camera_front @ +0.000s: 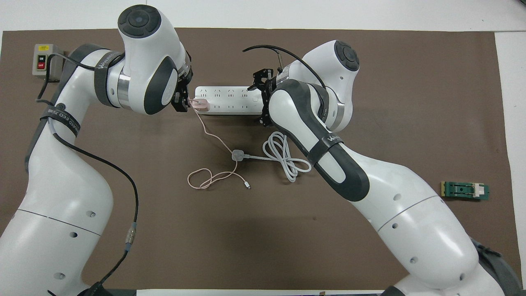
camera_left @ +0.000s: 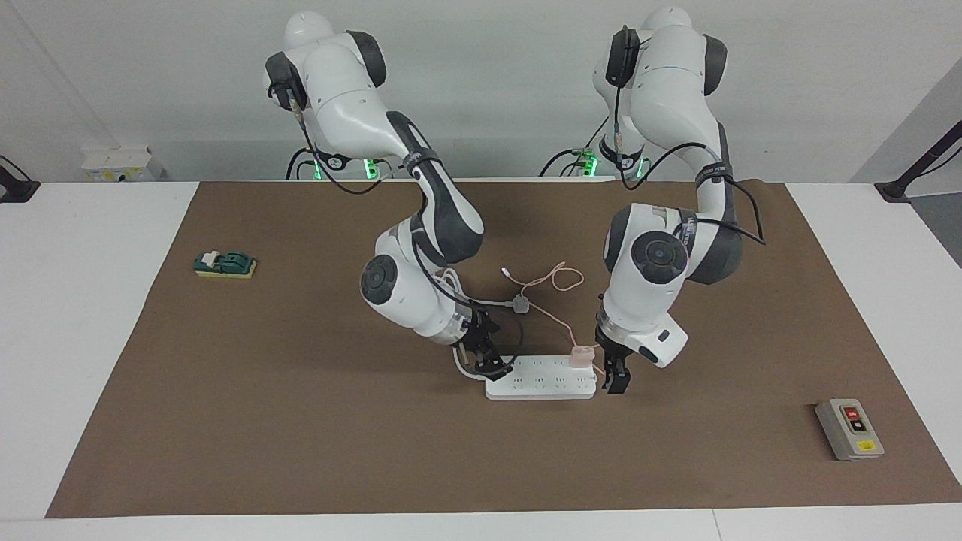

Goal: Unplug charger and place it aside
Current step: 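Grasp the pink charger with the left gripper while the right gripper grips the strip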

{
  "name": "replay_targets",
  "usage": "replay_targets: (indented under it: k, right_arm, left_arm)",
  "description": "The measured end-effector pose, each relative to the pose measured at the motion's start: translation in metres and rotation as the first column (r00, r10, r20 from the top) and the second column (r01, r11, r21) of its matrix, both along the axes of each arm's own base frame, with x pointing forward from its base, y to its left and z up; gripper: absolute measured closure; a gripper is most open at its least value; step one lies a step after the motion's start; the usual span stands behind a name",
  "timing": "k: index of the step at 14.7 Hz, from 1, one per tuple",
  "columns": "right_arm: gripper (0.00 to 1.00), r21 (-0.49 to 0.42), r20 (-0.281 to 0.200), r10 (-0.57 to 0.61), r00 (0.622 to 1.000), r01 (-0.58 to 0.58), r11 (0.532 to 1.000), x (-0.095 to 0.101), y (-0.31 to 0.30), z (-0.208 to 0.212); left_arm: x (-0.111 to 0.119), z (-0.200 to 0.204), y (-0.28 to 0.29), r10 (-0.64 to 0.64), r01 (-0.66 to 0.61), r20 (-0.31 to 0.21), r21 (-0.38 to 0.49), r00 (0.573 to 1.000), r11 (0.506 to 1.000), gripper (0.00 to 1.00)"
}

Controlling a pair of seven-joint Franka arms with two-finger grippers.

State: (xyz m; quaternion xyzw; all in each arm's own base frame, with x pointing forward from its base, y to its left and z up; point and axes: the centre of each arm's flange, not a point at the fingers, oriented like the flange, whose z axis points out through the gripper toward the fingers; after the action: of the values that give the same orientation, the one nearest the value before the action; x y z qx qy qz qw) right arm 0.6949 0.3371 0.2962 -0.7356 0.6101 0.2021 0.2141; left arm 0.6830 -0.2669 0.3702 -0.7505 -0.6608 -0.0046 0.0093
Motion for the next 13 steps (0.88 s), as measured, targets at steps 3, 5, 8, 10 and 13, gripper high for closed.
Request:
replay_targets:
  k: [3,5,8,10,13]
  right_arm:
    - [0.0,0.01,0.007,-0.019,1.0,0.019,1.0,0.017,0.005,-0.019]
    - [0.0,0.015,0.016,-0.024,1.0,0.024,1.0,0.023,0.004,-0.015]
    - [0.0,0.019,0.031,-0.033,0.999,0.032,0.999,0.03,0.002,-0.017]
    - [0.0,0.022,0.027,-0.033,0.999,0.032,0.999,0.03,0.003,-0.021]
    - [0.0,0.023,0.021,-0.034,0.999,0.034,0.999,0.03,0.004,-0.027]
  left_arm:
    - [-0.01,-0.008,-0.007,-0.012,0.012,0.001,-0.002,1.0,1.0,0.0]
    - [-0.018,-0.014,-0.018,-0.001,0.002,0.021,-0.01,1.0,1.0,0.0]
    - [-0.03,-0.027,-0.019,0.005,-0.005,0.023,-0.012,1.0,1.0,0.0]
    - [-0.036,-0.034,-0.018,0.004,-0.004,0.027,-0.014,1.0,1.0,0.0]
    - [-0.038,-0.034,-0.015,0.007,-0.007,0.03,-0.014,1.0,1.0,0.0]
